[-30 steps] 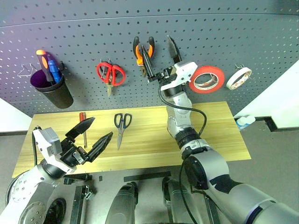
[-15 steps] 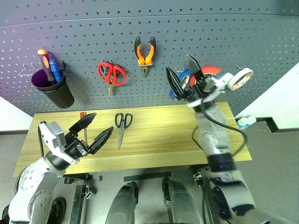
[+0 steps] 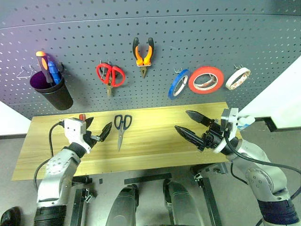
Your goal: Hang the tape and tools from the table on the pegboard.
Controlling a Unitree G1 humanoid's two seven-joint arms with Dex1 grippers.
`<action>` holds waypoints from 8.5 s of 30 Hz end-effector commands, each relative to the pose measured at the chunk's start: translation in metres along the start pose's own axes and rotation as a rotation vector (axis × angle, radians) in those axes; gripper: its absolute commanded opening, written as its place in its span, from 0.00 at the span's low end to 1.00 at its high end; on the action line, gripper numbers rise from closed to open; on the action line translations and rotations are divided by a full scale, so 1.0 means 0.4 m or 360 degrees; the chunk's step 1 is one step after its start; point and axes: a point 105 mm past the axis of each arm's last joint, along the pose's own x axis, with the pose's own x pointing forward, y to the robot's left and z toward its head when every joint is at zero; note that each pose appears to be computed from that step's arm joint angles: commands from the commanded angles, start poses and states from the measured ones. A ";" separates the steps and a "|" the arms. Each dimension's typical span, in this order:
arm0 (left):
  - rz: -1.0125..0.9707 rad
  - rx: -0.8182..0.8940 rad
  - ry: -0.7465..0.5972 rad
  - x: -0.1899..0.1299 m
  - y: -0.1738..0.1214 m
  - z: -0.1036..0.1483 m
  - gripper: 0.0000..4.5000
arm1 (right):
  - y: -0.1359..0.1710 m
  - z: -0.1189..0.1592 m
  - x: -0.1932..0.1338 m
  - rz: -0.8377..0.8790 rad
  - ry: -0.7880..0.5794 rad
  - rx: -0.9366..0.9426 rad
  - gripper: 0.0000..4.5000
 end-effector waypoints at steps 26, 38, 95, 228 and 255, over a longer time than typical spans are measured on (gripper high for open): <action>0.0304 0.0298 0.0863 0.124 -0.082 -0.187 1.00 | 0.046 0.058 0.025 -0.0044 -0.0085 -0.0074 0.99; 0.0367 0.0135 0.0951 0.145 -0.095 -0.213 0.96 | 0.033 0.059 0.020 -0.0089 -0.0091 -0.0101 1.00; 0.0205 0.0159 0.0306 0.049 -0.131 -0.041 0.15 | 0.024 0.019 -0.026 0.0139 -0.0046 -0.0296 1.00; 0.0436 0.0596 -0.0176 -0.059 0.100 -0.010 0.99 | 0.021 0.045 -0.028 0.0465 -0.0361 -0.0150 1.00; 0.0762 0.0282 0.0275 -0.042 0.324 -0.057 0.99 | 0.040 0.023 -0.061 0.0486 -0.0116 -0.0179 1.00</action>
